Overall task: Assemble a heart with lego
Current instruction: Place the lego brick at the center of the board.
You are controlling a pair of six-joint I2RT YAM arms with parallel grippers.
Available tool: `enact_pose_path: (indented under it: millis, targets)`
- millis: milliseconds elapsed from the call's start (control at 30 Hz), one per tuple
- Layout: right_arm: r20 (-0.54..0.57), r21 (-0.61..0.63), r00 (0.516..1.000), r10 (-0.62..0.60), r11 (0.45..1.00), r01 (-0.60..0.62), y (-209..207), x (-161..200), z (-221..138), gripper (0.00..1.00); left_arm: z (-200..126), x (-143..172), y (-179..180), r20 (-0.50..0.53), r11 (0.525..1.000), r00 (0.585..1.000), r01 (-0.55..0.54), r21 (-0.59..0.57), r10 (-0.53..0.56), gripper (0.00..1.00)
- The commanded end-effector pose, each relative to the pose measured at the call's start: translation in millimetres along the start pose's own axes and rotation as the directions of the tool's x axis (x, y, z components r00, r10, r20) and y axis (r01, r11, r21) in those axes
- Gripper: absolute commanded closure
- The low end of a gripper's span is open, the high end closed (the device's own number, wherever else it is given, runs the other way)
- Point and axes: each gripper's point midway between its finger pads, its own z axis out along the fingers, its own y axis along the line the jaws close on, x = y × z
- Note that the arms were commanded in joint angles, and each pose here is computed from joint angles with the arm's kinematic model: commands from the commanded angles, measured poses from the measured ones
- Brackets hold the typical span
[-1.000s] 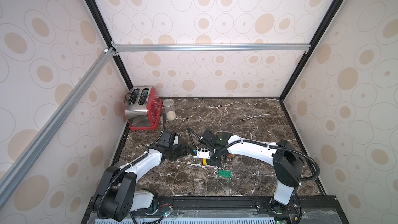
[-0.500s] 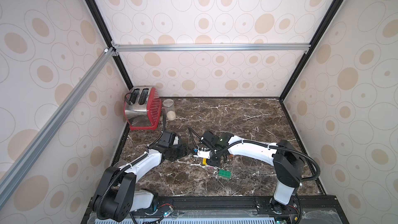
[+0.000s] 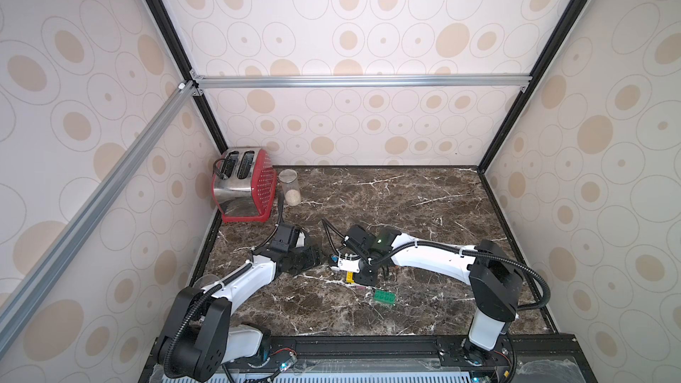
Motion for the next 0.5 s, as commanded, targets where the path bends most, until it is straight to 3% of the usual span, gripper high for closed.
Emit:
enact_pose_path:
  millis: [0,200,467]
  targets:
    - [0.036,-0.01,0.999,-0.025,1.0,0.025,5.0,-5.8,-12.6,0.73,-8.5,-9.1,-8.9,0.024,0.999,0.999,-0.038,-0.002,0.038,0.23]
    - [0.091,0.043,0.995,-0.029,0.999,0.026,-5.7,-15.5,-24.0,0.73,-10.7,-9.9,-9.2,0.028,0.999,0.999,-0.041,-0.006,0.041,0.23]
    - [0.011,0.037,0.997,-0.072,0.997,0.072,-12.8,-11.2,-10.4,0.73,-12.4,-11.1,-9.5,0.038,0.999,0.999,-0.038,-0.007,0.038,0.23]
